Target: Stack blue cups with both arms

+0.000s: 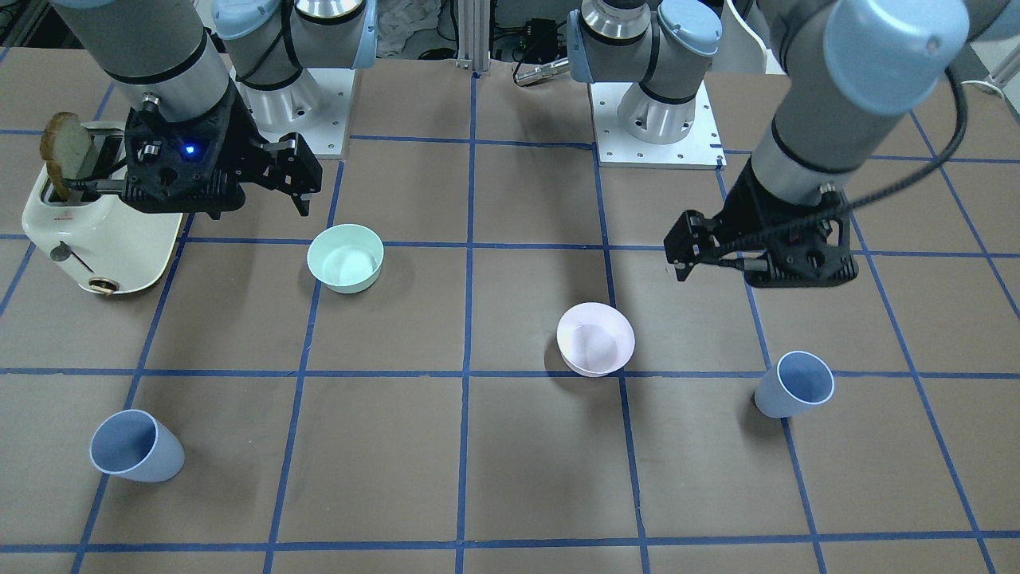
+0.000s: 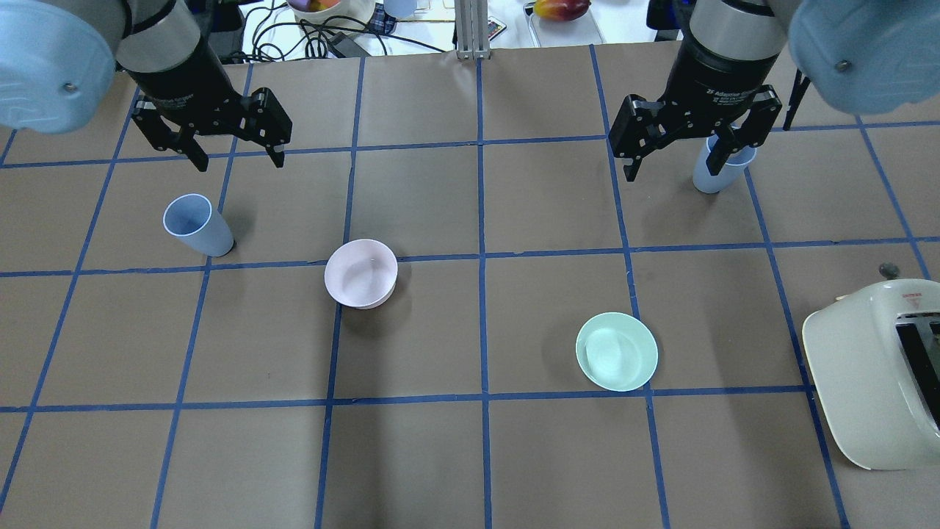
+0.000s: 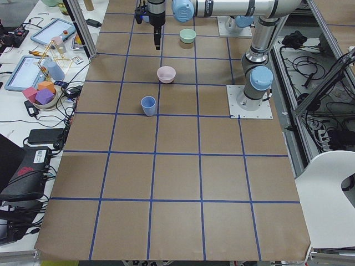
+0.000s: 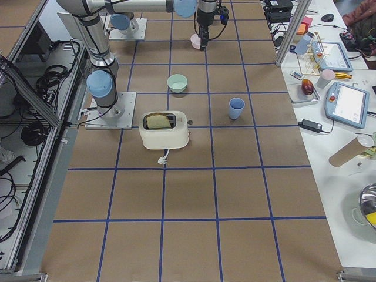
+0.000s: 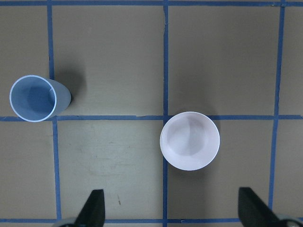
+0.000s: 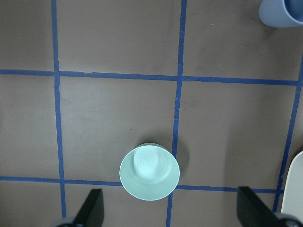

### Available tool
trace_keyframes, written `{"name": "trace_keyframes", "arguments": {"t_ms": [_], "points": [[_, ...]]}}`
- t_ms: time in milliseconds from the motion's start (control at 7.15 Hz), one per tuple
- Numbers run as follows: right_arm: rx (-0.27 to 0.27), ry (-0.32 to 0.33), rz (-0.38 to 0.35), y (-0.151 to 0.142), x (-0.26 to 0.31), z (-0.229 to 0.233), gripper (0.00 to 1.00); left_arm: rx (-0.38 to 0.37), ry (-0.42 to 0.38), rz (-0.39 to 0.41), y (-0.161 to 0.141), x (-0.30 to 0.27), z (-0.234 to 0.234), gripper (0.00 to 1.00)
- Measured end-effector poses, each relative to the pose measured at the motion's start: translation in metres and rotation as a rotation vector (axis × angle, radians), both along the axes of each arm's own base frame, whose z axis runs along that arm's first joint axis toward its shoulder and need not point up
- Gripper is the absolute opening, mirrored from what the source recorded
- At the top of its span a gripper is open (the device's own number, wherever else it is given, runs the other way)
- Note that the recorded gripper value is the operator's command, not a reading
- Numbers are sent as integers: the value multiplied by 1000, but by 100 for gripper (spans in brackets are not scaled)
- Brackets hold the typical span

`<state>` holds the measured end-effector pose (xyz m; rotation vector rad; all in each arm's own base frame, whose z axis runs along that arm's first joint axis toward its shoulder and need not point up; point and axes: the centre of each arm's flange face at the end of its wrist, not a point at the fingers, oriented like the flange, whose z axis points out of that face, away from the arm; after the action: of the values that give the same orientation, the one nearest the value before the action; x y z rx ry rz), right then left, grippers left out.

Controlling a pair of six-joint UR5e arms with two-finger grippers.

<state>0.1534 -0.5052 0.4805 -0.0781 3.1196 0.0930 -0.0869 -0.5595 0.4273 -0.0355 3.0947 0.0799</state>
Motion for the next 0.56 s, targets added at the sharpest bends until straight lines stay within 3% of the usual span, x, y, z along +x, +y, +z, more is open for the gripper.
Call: {"name": "trace_keyframes", "arguments": {"t_ms": [280,419,559], "points": [[-2,6,-12,-14,-8,-10,100,-15,-67,-66,-26,47,-88,100],[-2,4,-40,-27,-25,-17,100,-25,-113,-103,-31,70,-122,94],[-31,0,-64,-44,-54,-21,100,-13,-135,-131,-33,91,-147,81]]}}
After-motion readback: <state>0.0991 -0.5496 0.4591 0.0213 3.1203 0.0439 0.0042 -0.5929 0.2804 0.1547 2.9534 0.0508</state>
